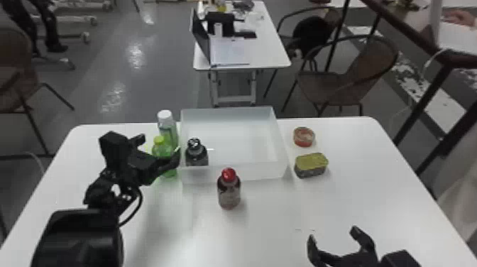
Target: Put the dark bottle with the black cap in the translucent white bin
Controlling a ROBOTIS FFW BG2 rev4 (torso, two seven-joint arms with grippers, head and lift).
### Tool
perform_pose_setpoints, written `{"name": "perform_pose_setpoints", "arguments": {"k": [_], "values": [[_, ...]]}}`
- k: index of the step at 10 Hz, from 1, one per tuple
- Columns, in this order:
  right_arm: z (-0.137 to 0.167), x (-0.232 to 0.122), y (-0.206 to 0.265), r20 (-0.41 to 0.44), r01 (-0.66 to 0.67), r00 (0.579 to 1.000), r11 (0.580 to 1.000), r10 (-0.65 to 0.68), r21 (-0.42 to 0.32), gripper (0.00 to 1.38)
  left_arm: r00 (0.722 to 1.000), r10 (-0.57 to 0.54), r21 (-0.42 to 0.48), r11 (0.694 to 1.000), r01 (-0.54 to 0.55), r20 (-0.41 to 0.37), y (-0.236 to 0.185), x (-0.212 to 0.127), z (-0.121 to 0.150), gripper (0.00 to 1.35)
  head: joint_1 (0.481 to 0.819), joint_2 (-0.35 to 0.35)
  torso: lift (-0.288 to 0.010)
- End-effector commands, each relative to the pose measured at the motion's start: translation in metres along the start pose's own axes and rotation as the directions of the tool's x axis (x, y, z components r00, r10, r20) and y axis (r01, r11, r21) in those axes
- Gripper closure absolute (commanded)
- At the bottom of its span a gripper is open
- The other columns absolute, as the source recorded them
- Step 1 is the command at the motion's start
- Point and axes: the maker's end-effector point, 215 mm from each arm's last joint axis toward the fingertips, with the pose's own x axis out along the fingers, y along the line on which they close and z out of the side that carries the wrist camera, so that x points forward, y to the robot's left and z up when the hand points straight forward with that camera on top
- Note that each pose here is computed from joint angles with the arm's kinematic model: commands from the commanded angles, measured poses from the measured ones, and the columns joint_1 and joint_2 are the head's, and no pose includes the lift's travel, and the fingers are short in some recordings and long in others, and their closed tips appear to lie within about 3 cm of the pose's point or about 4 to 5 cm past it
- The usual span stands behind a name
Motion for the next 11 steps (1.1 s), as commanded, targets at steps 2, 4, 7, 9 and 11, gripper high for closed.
{"name": "perform_pose_setpoints", "arguments": {"k": [2, 4, 7, 9, 11], "values": [[0.004, -0.001, -0.001, 0.006, 0.001, 1.000, 1.000, -0.001, -0.006, 0.09, 0.986, 0.163, -0.087, 0.983, -0.159, 0.041, 0.021, -0.077, -0.027, 0.12, 0.695, 0.045, -0.032], [0.010, -0.009, -0.009, 0.011, 0.022, 1.000, 0.999, -0.022, -0.029, 0.09, 0.938, 0.334, -0.166, 0.934, -0.317, 0.090, 0.033, -0.140, -0.039, 0.12, 0.695, 0.099, -0.032], [0.007, -0.018, -0.013, -0.005, 0.042, 0.999, 0.998, -0.042, -0.035, 0.09, 0.887, 0.459, -0.162, 0.881, -0.445, 0.058, 0.029, -0.212, -0.067, 0.12, 0.695, 0.146, -0.032], [0.006, -0.020, -0.013, -0.015, 0.047, 0.999, 0.998, -0.047, -0.037, 0.09, 0.897, 0.441, -0.141, 0.889, -0.435, 0.012, 0.013, -0.220, -0.086, 0.12, 0.695, 0.162, -0.032], [0.012, -0.019, -0.018, -0.003, 0.068, 0.998, 0.997, -0.069, -0.037, 0.09, 0.906, 0.423, -0.133, 0.898, -0.419, -0.001, 0.002, -0.218, -0.092, 0.12, 0.695, 0.149, -0.032]]}}
